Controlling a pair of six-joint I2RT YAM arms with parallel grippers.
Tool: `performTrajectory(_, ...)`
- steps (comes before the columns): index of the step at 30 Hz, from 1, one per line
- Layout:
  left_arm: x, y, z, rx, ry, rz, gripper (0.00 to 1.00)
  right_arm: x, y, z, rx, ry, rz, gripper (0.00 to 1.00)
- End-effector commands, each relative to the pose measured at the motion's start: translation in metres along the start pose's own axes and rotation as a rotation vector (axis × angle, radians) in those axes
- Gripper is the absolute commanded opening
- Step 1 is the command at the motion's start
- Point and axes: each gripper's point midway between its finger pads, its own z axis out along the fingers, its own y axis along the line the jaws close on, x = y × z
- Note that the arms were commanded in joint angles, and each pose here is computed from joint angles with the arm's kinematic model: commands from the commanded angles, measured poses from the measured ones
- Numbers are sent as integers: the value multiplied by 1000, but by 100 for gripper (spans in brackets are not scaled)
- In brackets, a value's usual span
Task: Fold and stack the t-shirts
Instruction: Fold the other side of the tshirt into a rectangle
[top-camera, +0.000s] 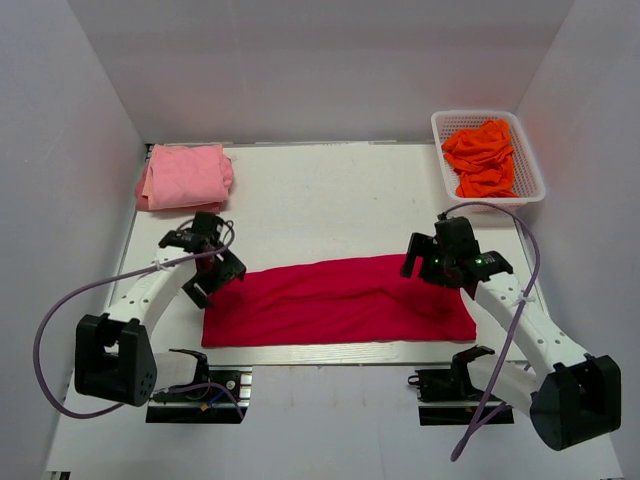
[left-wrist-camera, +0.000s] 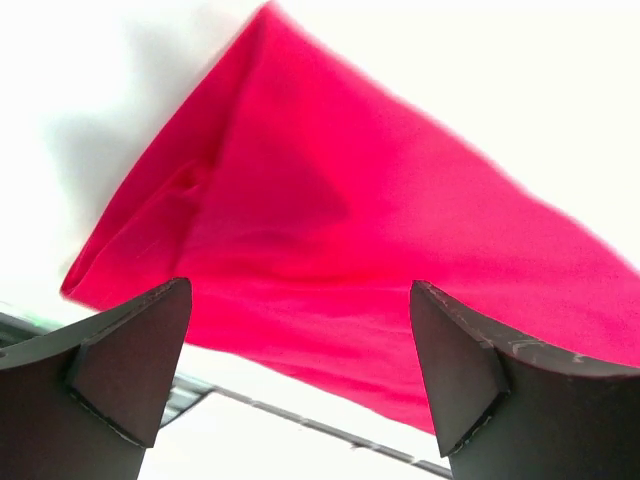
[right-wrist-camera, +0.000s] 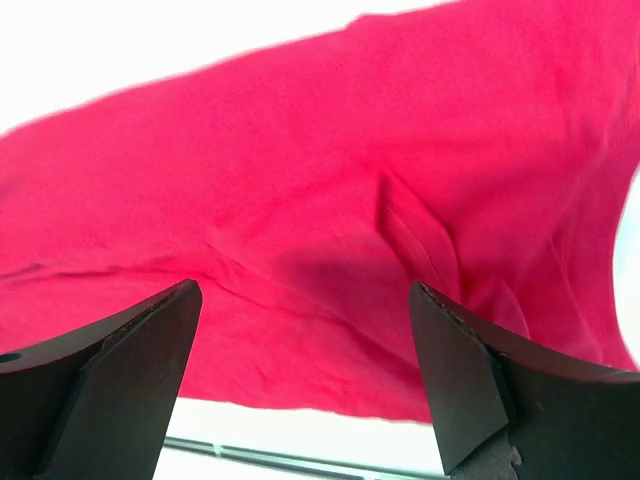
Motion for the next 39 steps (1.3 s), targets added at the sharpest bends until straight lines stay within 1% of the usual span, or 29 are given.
performTrajectory(1,-31,-18,-29,53,-118,31,100,-38,24,-5,-86,-114,-88,90)
performTrajectory(3,-43,-24,-41,69,-158,46,100,-38,27,7,-80,-77,-99,90)
performTrajectory(5,-47,-24,-45,55,-171,45,100,-31,20,25,-41,-21,-98,90)
performTrajectory(6,-51,-26,-48,59,-188,42,100,-31,16,29,-18,-16,-95,90)
performTrajectory(7,-51,-25,-48,58,-188,51,100,-27,13,36,2,9,-94,90)
performTrajectory(10,-51,-22,-48,45,-190,52,100,-23,4,49,47,26,-97,90)
performTrajectory(12,-50,-20,-47,44,-189,52,100,-13,-1,53,55,56,-97,81)
performTrajectory(13,-48,-18,-45,37,-184,54,100,-11,1,54,45,63,-97,74)
performTrajectory(14,-46,-15,-42,28,-176,56,100,-3,3,54,18,75,-94,59)
performTrajectory(15,-47,-18,-42,37,-183,54,100,-6,5,55,10,60,-94,54)
performTrajectory(16,-43,-16,-39,32,-168,57,100,0,7,54,-15,71,-86,49)
performTrajectory(18,-41,-16,-36,37,-160,58,100,6,3,55,-10,74,-75,49)
performTrajectory(19,-41,-16,-36,36,-160,58,100,8,-4,56,23,69,-76,47)
performTrajectory(21,-38,-14,-33,34,-146,60,100,11,-13,59,65,73,-77,47)
performTrajectory(22,-38,-15,-35,41,-152,58,100,15,-19,61,90,86,-76,52)
performTrajectory(25,-38,-15,-36,51,-159,56,100,15,-24,64,116,81,-77,53)
performTrajectory(26,-37,-13,-36,52,-160,56,100,15,-23,64,112,80,-71,48)
performTrajectory(28,-37,-13,-36,52,-160,56,100,12,-14,63,71,72,-71,42)
performTrajectory(29,-35,-11,-33,45,-155,58,100,12,-14,63,63,69,-67,37)
performTrajectory(32,-33,-11,-32,54,-150,58,100,8,-7,60,19,31,-66,13)
performTrajectory(33,-31,-11,-30,60,-142,58,100,9,-6,59,12,26,-66,0)
performTrajectory(35,-27,-13,-28,74,-125,60,100,6,-3,53,-4,7,-67,0)
performTrajectory(37,-25,-14,-26,79,-118,60,100,13,-4,49,-5,35,-66,0)
performTrajectory(38,-23,-12,-24,72,-112,62,100,11,-2,42,-18,21,-52,0)
performTrajectory(39,-25,-14,-24,81,-118,60,100,22,-5,38,-10,66,-41,0)
